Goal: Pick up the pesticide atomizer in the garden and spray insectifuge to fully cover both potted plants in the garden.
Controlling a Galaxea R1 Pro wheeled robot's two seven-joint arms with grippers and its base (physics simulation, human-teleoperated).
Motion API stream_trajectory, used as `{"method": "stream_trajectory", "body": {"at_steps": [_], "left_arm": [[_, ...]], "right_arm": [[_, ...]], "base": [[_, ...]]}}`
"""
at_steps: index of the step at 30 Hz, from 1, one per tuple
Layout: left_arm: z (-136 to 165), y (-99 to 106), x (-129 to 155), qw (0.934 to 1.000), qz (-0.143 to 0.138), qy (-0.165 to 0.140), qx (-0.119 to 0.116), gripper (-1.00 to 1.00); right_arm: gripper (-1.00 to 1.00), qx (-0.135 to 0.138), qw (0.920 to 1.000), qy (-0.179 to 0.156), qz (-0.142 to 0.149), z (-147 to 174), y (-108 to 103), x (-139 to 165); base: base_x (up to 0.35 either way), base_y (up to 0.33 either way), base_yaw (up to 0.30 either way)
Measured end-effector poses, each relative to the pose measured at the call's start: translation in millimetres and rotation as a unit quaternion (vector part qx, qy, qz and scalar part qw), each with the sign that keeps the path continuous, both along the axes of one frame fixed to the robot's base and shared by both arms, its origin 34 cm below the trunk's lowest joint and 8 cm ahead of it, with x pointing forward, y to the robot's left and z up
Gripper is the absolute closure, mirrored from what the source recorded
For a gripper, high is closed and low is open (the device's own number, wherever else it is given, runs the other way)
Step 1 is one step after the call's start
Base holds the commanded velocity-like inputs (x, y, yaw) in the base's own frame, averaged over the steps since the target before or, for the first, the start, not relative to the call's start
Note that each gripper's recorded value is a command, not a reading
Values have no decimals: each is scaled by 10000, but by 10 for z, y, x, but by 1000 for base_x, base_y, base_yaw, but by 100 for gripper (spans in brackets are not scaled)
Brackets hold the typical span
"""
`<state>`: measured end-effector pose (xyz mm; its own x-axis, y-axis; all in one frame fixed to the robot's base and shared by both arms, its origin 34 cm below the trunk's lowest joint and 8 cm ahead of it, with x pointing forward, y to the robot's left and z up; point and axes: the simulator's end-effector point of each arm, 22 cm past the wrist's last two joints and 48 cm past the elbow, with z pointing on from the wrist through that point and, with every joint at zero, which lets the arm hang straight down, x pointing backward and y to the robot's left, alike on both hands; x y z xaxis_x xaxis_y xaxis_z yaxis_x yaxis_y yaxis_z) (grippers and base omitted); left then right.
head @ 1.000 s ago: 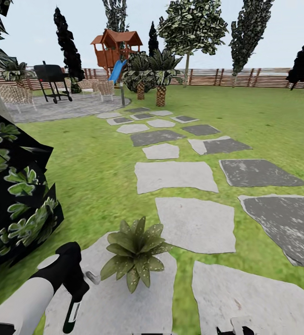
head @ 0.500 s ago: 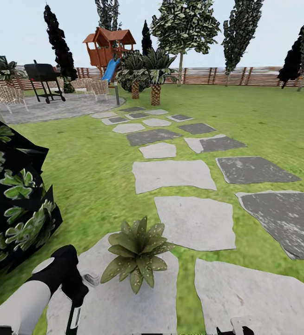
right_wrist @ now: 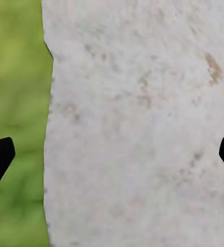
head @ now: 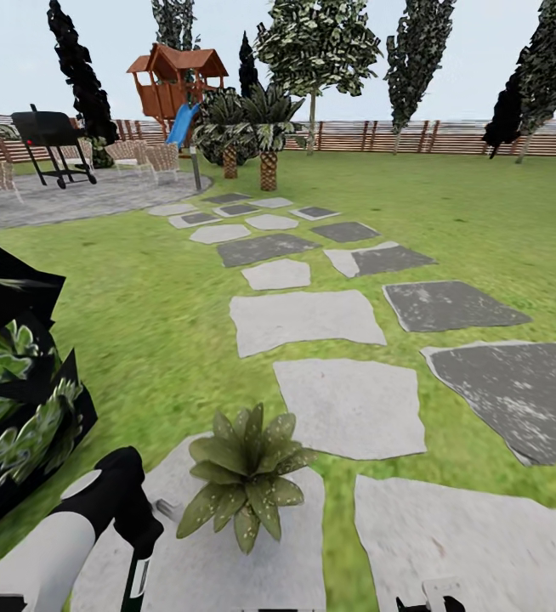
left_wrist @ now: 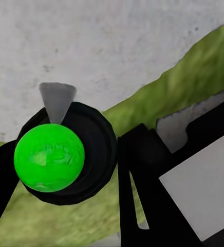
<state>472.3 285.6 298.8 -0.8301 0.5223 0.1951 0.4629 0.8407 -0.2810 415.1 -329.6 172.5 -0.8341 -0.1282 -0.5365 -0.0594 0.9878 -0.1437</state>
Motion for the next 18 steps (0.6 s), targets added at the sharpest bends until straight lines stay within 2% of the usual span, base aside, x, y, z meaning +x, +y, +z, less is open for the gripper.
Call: {"method": "stream_trajectory", "body": {"at_steps": [4,10,18], "left_arm": [[-16,-2,-27,10000,6,28,-7,100],[-64,78,-144,9998,27,190,36,100],[-56,65,-121,9999,19,164,36,100]], "right_arm": [[-100,-1,10000,1,-7,-1,-4,-1],[-100,0,10000,5,-8,-2,-2,-3],[-100,7,10000,12,-7,-6,8,-4]], "base": [[19,3,-13],[-5,5,-227],[-205,198,-54]]}}
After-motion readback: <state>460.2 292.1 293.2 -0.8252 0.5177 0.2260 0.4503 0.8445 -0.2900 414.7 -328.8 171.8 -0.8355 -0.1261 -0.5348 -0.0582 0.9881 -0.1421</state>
